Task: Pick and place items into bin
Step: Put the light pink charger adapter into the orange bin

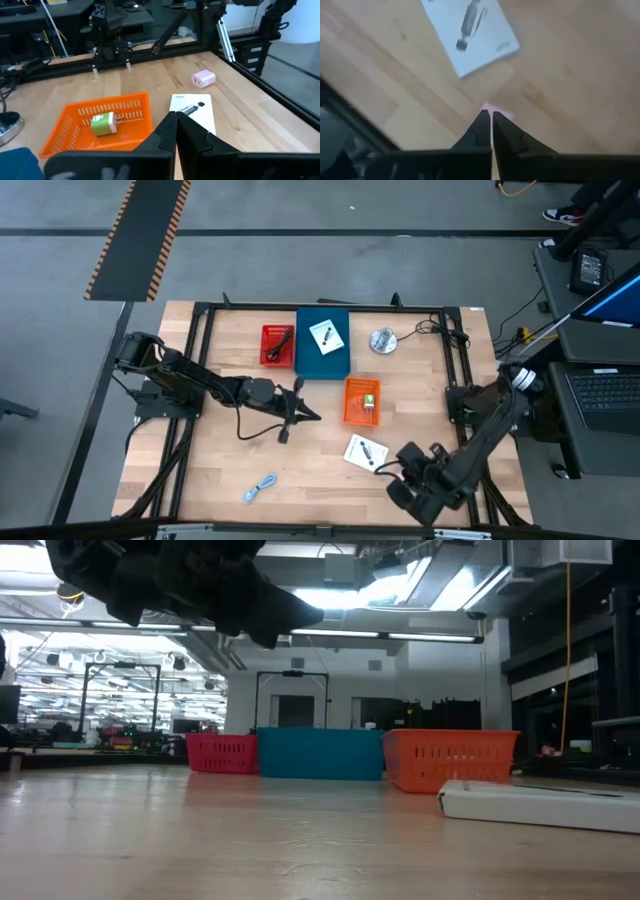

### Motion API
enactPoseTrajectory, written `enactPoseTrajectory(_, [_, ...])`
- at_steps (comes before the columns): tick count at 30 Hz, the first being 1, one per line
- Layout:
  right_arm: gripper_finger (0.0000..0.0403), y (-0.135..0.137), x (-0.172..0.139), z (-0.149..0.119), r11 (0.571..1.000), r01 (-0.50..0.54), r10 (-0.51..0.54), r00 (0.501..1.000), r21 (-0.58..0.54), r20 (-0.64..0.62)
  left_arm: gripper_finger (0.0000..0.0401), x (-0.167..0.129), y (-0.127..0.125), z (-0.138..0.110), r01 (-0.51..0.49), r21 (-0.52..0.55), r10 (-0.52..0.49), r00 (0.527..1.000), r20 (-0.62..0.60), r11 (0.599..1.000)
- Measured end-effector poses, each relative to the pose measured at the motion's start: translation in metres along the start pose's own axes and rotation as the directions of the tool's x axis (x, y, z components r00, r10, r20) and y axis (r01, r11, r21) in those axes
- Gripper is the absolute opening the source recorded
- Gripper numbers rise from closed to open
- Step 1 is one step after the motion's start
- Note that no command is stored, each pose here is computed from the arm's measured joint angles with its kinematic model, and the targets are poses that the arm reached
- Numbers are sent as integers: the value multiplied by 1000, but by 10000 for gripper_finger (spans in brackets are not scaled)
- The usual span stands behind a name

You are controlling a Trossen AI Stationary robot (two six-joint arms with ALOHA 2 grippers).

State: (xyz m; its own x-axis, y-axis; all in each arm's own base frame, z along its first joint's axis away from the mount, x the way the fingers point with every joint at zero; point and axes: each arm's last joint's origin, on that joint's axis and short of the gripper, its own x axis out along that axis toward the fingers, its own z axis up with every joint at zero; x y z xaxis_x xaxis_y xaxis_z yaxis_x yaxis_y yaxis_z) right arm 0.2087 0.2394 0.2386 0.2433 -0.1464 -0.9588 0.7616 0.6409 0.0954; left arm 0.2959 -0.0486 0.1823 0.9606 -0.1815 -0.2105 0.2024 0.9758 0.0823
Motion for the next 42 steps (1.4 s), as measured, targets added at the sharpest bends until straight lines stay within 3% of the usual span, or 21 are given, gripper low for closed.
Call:
enactPoseTrajectory(14, [10, 13, 18, -32, 998, -24, 28, 996, 54, -81, 1, 0, -14, 0, 45, 8, -45, 999, -7, 999])
enactPoseTrajectory(32, [205, 17, 32, -37, 993, 7, 2, 997, 118, -76, 4, -1, -27, -1, 86, -30, -87, 996, -31, 996])
enactPoseTrajectory(37, [232, 17, 38, -39, 993, 33, -26, 997, 111, -67, 4, -1, -27, -1, 86, -34, -87, 996, -31, 996])
enactPoseTrajectory(42, [230, 16, 51, -42, 990, 101, -97, 994, 95, -48, 1, -1, -27, -1, 86, -35, -87, 996, -31, 996])
